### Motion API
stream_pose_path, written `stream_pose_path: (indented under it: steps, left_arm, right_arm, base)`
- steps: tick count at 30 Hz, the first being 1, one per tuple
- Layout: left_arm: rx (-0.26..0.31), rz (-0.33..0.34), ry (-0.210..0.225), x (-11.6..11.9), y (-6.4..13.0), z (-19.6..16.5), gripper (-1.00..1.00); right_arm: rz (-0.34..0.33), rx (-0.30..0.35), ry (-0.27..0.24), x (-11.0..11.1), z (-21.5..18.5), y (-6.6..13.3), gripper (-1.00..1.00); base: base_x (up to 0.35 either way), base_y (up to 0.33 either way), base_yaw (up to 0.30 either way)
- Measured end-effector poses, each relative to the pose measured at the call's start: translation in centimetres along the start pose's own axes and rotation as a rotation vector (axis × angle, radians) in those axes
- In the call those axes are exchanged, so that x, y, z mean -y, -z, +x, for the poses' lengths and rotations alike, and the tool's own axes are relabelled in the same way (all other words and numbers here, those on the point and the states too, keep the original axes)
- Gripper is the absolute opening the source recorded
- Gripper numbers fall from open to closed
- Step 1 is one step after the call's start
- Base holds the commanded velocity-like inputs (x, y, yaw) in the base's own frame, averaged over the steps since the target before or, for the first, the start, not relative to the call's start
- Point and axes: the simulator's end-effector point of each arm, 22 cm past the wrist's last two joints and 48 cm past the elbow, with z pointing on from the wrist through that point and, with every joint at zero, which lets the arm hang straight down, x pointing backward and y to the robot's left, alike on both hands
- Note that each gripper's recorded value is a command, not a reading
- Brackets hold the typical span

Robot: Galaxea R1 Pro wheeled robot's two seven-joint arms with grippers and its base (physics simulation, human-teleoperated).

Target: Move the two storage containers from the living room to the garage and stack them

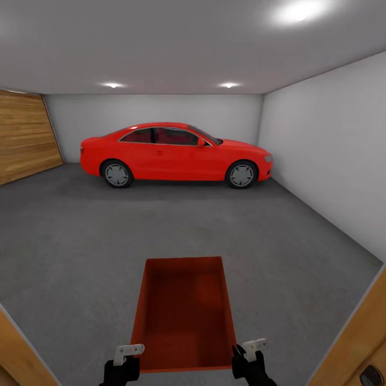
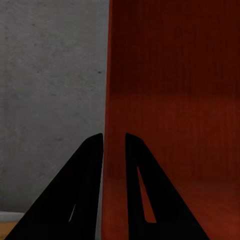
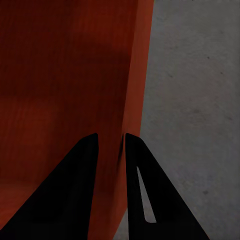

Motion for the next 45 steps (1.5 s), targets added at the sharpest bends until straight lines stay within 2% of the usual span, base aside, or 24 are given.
stream_pose_path:
  steps: [25, 36, 45]
  left_arm:
    - [0.001, 0.000, 0.001, 0.07, 0.00, -0.02, -1.00]
    - [0.000, 0.000, 0.001, 0.07, 0.03, 0.00, -1.00]
    - [0.001, 0.000, 0.001, 0.06, 0.00, -0.01, -1.00]
  right_arm:
    - [0.000, 0.002, 0.002, 0.06, -0.04, 0.01, -1.00]
    - [0.000, 0.001, 0.002, 0.06, -0.01, 0.04, -1.00]
    - [0.000, 0.001, 0.002, 0.06, -0.02, 0.01, -1.00]
  base:
    - [0.000, 0.000, 0.027]
    - [0.243, 0.000, 0.000]
    - [0.031, 0.000, 0.000]
